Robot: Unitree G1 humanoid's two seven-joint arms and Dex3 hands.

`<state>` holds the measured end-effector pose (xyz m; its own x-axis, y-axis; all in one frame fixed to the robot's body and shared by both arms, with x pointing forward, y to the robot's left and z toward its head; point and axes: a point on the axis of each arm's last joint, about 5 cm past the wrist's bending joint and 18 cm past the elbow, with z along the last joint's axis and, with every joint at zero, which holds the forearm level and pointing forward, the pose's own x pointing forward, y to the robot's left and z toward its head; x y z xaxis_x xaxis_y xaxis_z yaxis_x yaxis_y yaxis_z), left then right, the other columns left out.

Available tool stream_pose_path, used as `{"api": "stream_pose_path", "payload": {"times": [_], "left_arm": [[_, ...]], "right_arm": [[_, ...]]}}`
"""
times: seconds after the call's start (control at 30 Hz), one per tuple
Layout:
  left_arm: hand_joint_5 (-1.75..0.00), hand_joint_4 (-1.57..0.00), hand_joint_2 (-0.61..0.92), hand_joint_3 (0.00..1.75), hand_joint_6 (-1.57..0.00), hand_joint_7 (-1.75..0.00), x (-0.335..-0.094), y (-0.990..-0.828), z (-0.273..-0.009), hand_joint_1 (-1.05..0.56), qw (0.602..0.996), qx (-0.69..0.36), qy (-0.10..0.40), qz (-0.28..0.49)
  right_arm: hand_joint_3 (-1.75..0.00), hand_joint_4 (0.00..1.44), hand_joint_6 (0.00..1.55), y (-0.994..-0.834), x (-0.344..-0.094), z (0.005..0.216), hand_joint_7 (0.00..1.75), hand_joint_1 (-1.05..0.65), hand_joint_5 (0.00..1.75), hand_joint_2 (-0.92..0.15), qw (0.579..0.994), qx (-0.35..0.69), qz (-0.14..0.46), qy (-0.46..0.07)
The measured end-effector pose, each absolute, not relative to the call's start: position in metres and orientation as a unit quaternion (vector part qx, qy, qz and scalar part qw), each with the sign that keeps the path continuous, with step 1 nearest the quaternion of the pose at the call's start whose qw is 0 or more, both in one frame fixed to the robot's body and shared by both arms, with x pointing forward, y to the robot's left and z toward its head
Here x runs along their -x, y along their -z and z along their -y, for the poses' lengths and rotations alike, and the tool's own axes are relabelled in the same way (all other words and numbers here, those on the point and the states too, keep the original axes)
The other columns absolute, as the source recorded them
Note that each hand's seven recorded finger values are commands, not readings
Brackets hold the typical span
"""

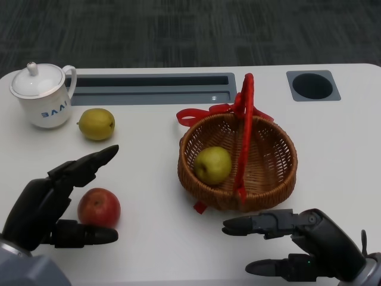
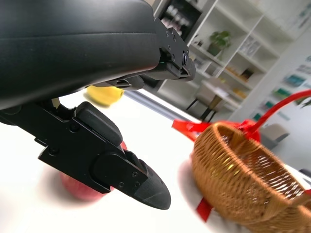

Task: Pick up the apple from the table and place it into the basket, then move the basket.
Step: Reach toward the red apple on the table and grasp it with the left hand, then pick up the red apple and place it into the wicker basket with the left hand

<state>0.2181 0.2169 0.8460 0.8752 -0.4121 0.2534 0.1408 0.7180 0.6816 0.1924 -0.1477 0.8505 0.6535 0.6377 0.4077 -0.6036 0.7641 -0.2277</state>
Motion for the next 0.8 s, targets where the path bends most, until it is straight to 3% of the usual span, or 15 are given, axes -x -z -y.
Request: {"api": "stream_pose_path", "payload": {"times": [0.3,0.67,0.8], "left_arm": [[-0.05,-0.46,0.68,0.0,-0.41,-0.04,-0.229,-0.831,-0.208,-0.7,0.903,-0.39,0.14,0.111],[-0.06,-0.62,0.67,0.0,-0.58,-0.04,-0.231,-0.824,-0.205,-0.58,0.881,-0.443,0.141,0.087],[-0.09,-0.75,0.67,0.0,-0.67,-0.06,-0.232,-0.824,-0.206,-0.52,0.877,-0.452,0.143,0.084]], "right_arm": [[0.0,0.83,0.77,-0.85,-0.192,0.149,0.0,-0.3,0.0,-0.88,0.909,0.036,0.237,-0.34],[0.0,0.83,0.78,-0.851,-0.191,0.149,0.0,-0.31,0.0,-0.88,0.909,0.035,0.239,-0.339],[0.0,0.83,0.78,-0.85,-0.19,0.149,0.0,-0.31,0.0,-0.88,0.909,0.035,0.239,-0.339]]}}
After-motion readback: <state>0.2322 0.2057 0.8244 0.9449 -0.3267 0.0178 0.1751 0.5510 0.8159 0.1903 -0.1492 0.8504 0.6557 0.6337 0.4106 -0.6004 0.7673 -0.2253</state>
